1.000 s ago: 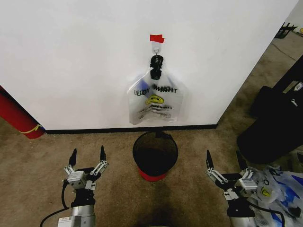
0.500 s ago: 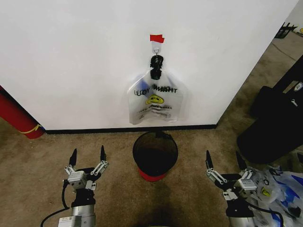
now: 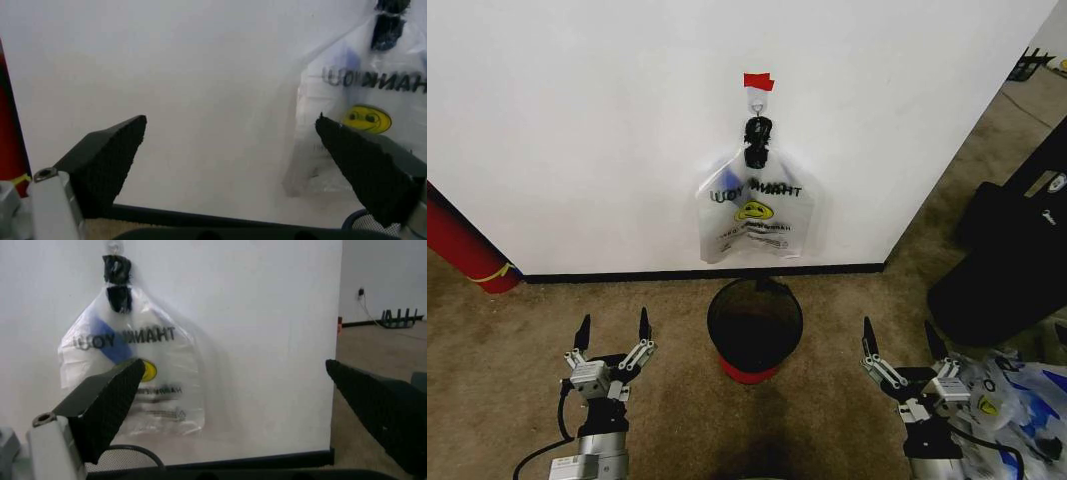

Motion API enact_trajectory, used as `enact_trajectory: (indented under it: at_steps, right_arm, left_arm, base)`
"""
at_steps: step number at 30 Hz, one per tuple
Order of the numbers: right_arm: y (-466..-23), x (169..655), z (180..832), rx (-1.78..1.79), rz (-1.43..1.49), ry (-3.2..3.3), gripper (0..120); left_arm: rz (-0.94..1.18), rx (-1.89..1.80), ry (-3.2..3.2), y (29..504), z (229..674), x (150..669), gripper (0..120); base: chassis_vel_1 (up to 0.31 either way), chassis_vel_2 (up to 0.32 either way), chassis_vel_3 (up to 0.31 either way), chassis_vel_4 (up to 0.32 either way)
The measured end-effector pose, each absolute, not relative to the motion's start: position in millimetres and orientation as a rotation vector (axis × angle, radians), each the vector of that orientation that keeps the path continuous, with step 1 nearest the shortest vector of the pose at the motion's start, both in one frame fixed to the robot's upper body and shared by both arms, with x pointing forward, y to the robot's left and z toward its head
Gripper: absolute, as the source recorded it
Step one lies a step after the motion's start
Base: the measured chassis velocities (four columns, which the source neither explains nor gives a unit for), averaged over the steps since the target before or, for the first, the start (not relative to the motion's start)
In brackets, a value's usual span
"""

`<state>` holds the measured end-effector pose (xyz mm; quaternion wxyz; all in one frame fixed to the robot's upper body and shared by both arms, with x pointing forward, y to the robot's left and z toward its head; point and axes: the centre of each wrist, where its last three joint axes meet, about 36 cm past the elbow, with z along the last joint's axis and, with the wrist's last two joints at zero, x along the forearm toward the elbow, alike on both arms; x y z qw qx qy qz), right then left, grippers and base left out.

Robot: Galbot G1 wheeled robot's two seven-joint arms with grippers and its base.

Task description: Pick up the garbage bag from the wall and place it over the trash bin.

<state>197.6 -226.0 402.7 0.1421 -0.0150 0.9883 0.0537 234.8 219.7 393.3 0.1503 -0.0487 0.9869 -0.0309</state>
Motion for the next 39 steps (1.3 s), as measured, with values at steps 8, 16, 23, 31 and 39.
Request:
enact_trajectory:
  at_steps: [8,16,23,31,39]
  right_arm:
    - [-223,195,397,-0.045,0.156,2.855,100]
    - [-224,197,408,-0.050,0.165,2.850,100]
    - [-222,198,410,-0.043,0.178,2.860,100]
    - [-222,199,414,-0.036,0.176,2.865,100]
    - [-223,199,415,-0.035,0.170,2.868,100]
  left_arm:
    - [-0.094,-0.138,2.838,218,396,235,100]
    - [-0.088,-0.141,2.841,219,394,236,100]
    - [-0.086,-0.140,2.844,220,393,236,100]
    - [-0.083,-0.136,2.841,220,394,237,100]
    - [-0.084,-0.133,2.841,219,394,236,100]
  base:
    - [0.000,0.000,0.000,0.000]
    - [0.000,0.000,0.000,0.000]
    - [0.000,0.000,0.000,0.000]
    - [0.000,0.000,0.000,0.000]
    - [0.000,0.000,0.000,0.000]
